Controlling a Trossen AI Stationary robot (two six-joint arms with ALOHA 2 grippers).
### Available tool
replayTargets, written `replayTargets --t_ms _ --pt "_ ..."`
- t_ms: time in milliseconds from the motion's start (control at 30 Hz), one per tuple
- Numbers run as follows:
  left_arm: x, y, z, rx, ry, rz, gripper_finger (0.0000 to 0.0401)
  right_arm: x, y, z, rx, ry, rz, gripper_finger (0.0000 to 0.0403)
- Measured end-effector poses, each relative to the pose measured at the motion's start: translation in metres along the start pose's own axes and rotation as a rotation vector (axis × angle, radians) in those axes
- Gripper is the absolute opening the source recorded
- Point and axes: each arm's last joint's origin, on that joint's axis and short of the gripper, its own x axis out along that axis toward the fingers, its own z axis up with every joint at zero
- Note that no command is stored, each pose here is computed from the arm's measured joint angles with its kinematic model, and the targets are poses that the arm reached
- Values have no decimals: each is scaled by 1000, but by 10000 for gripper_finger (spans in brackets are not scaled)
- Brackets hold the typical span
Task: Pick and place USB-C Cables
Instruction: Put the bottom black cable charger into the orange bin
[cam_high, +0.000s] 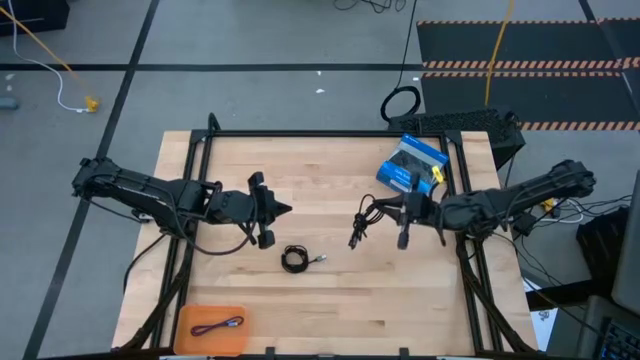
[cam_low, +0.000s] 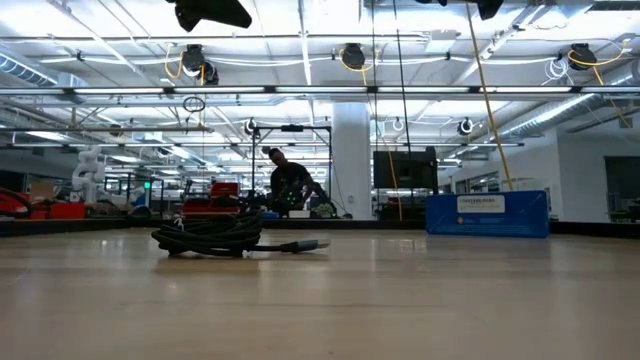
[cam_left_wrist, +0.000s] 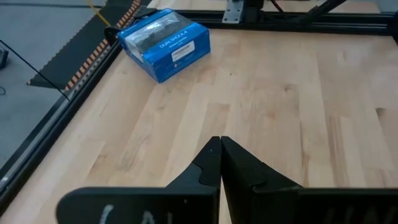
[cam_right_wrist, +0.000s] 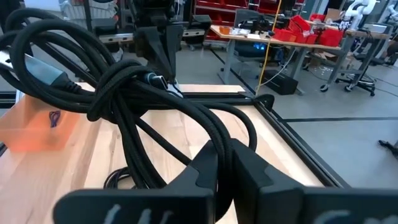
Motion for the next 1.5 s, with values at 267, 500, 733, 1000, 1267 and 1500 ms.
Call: replayTargets --t_ms 267,500,733,1000,1267,1500 --pt "8 -10 5 77 -56 -24 8 -2 -2 1 15 -2 -23 10" --pt "30 -27 14 208 -174 -39 11 3 -2 -1 23 -1 -149 10" --pt "54 -34 18 183 -252 -28 105 4 -4 -1 2 -8 -235 11" --pt "81 -45 26 163 -423 37 253 13 -2 -7 -45 20 -397 11" --pt "108 -48 23 49 -504 233 335 26 4 -11 -113 24 -532 11" --pt "110 -49 26 -2 -578 234 351 35 8 -15 -141 32 -579 11"
